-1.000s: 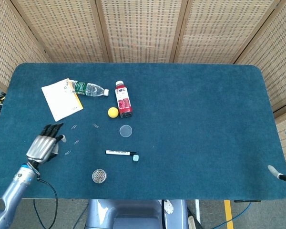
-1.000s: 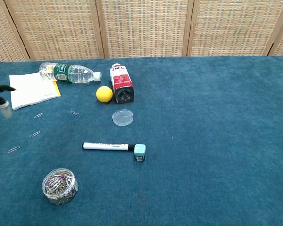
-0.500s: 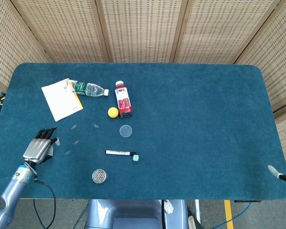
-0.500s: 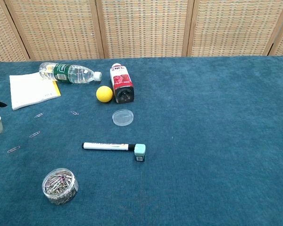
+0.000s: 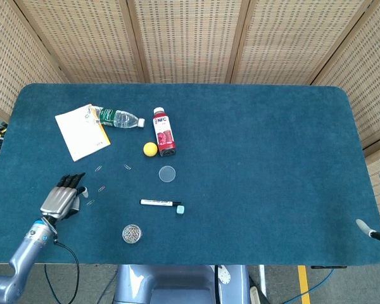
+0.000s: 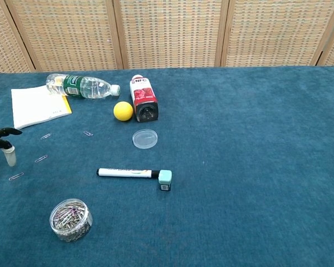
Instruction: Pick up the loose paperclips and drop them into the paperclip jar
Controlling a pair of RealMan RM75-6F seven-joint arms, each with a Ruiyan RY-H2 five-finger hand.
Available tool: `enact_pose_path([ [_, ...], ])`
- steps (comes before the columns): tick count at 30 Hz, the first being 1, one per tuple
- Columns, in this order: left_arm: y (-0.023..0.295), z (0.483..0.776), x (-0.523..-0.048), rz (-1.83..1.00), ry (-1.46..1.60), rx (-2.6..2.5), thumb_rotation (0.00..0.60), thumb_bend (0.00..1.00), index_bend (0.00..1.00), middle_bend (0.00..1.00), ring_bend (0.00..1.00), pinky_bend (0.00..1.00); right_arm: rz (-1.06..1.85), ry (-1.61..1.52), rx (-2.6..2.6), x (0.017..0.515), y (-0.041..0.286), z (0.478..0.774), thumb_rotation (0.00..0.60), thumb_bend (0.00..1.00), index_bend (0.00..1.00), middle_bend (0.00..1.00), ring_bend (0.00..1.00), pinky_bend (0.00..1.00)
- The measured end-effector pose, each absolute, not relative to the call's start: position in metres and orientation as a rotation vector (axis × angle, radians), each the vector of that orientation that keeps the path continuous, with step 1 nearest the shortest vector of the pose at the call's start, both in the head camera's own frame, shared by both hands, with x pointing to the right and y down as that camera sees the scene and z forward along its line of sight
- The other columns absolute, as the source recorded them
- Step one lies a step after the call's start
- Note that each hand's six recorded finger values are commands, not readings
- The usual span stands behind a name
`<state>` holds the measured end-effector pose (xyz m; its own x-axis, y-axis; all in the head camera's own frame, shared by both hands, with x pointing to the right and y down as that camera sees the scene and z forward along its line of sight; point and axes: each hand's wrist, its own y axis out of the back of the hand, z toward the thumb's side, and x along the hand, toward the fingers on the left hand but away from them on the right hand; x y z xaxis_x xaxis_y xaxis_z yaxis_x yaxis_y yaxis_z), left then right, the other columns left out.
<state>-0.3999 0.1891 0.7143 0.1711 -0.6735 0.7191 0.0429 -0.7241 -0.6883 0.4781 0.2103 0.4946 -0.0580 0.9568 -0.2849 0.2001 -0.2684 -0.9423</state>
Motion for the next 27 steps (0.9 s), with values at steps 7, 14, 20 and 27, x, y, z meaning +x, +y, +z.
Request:
enact_pose_path([
  [7, 0.194, 0.720, -0.396, -1.611, 0.580, -1.889, 0.600, 0.85, 0.42, 0.00, 0.00, 0.00, 1.389, -1.272, -1.520, 0.478, 0.210, 0.495, 0.600, 0.00, 0.04, 0.00, 0.00, 0.00],
  [14, 0.195, 0.725, -0.391, -1.592, 0.574, -1.887, 0.600, 0.85, 0.43, 0.00, 0.00, 0.00, 1.388, -1.270, -1.521, 0.478, 0.211, 0.495, 0.600, 0.00, 0.04, 0.00, 0.00, 0.00],
  [20, 0.198, 0.726, -0.389, -1.583, 0.560, -1.891, 0.600, 0.84, 0.43, 0.00, 0.00, 0.00, 1.387, -1.273, -1.522, 0.478, 0.211, 0.494, 0.600, 0.00, 0.04, 0.00, 0.00, 0.00],
  [27, 0.205, 0.725, -0.382, -1.548, 0.545, -1.923, 0.600, 0.84, 0.43, 0.00, 0.00, 0.00, 1.387, -1.273, -1.523, 0.478, 0.210, 0.494, 0.600, 0.00, 0.04, 0.00, 0.00, 0.00],
])
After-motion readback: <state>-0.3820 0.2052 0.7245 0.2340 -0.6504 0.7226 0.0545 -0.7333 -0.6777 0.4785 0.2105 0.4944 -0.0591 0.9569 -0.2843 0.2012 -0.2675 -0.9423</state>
